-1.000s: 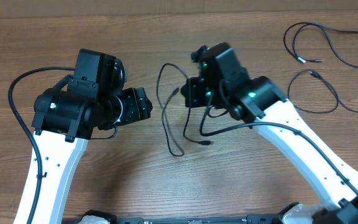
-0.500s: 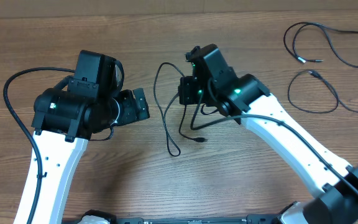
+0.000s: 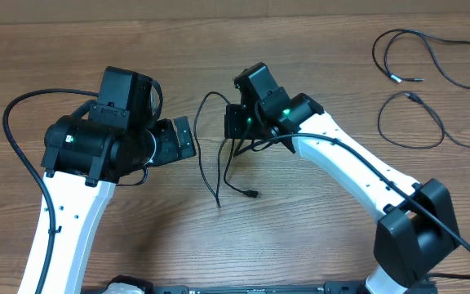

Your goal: Untangle cables

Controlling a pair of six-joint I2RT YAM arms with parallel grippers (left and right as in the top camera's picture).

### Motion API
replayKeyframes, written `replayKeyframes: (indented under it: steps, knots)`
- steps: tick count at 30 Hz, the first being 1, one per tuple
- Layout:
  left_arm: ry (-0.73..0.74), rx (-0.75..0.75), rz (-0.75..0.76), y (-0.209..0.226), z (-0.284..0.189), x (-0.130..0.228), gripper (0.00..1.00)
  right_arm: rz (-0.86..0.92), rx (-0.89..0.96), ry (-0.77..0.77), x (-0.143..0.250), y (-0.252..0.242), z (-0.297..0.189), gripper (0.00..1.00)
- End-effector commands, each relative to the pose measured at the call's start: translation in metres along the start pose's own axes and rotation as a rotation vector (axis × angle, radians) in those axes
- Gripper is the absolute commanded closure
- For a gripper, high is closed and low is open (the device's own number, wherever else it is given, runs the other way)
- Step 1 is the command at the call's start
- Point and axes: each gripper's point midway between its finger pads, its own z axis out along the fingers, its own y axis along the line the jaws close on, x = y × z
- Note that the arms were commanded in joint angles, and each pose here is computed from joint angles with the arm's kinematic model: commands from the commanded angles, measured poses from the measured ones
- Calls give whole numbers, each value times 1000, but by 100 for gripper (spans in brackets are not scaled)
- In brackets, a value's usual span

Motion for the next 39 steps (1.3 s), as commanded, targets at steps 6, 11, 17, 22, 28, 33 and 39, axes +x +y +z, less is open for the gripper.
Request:
replayKeyframes:
  steps: [6, 11, 17, 22, 28, 33, 39]
  knots:
    - [-37, -3, 3, 3, -10, -3, 0, 208, 190, -57, -6, -39, 18, 96]
    - [-36, -4, 4, 3, -10, -3, 0, 227, 292, -25, 5, -62, 29, 91]
    - [-35, -3, 4, 3, -10, -3, 0, 245, 386, 2, 12, -87, 24, 76]
    - [-34, -4, 4, 3, -10, -3, 0, 274, 417, 18, 12, -101, 19, 41]
    - [-34, -4, 4, 3, -10, -3, 0, 281, 441, 26, 0, -113, -7, 32]
    - [-34, -4, 4, 3, -10, -3, 0, 198, 381, 18, -20, -100, -43, 26]
    - [-43, 1, 4, 2, -10, -5, 0, -1, 107, 222, 11, -53, -41, 20]
